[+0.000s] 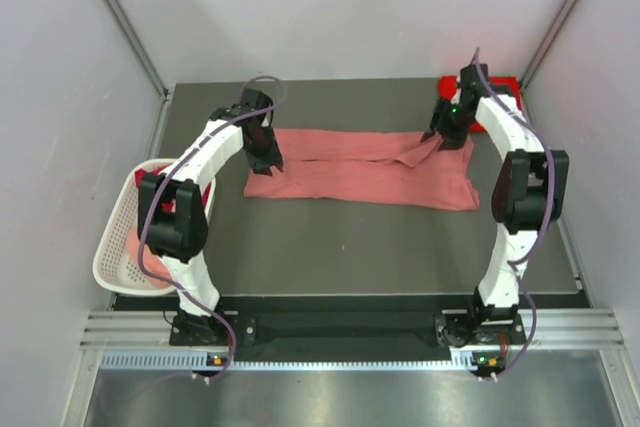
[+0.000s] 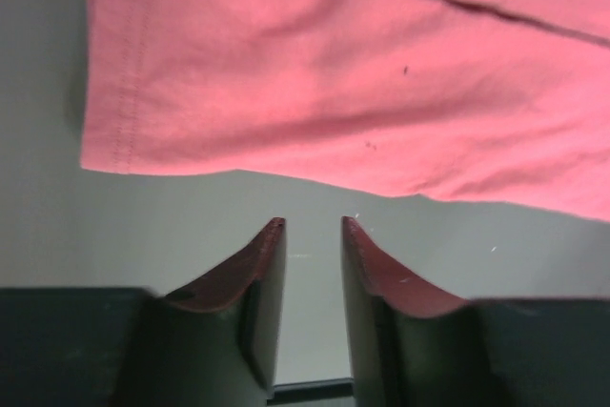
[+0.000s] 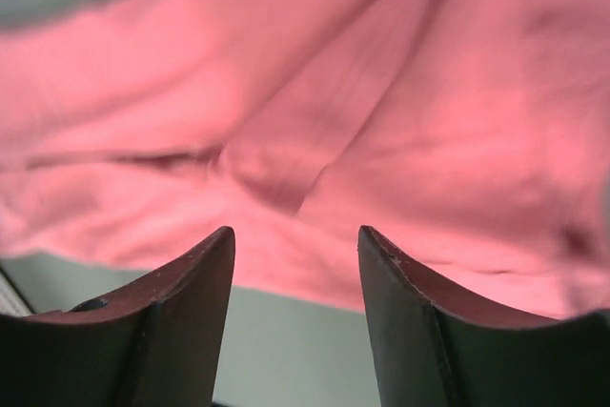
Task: Fold and stack the t-shirts
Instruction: Fold the tshirt
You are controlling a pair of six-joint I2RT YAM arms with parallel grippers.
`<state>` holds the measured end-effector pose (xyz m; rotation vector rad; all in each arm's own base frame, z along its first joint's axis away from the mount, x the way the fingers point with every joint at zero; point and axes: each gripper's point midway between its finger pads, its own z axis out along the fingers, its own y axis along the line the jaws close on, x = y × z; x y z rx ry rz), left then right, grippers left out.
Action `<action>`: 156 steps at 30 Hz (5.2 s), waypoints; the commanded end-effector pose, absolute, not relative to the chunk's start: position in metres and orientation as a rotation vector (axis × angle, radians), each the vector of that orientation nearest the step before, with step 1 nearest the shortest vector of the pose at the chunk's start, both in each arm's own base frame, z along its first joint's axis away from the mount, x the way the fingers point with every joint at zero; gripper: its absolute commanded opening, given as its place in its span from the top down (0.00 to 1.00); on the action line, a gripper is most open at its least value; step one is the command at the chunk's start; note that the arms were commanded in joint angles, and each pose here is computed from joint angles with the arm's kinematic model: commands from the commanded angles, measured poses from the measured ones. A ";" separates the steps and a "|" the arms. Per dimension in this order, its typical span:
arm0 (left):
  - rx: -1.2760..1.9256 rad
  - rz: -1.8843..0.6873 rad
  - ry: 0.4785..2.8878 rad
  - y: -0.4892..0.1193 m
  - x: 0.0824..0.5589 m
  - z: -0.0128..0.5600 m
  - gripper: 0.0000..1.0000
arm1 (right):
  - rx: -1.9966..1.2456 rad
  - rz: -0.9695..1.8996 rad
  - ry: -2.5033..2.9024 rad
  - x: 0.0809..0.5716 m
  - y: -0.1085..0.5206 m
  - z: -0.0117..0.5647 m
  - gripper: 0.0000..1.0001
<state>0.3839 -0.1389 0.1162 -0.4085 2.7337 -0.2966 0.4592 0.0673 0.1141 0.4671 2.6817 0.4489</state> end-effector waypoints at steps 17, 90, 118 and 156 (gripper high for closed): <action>-0.413 -0.045 2.871 -0.115 0.389 0.032 0.71 | 0.254 0.543 2.650 0.431 0.145 0.096 0.59; -0.437 0.062 2.877 -0.099 0.377 0.030 0.73 | 0.126 0.761 2.288 0.553 0.214 0.128 0.76; 0.085 -0.327 2.689 -0.164 0.487 0.073 0.36 | 0.693 0.063 2.622 0.419 0.090 0.124 0.00; 0.896 -0.133 2.458 -0.239 0.469 0.072 0.30 | 1.095 0.001 2.536 0.433 0.089 0.074 0.00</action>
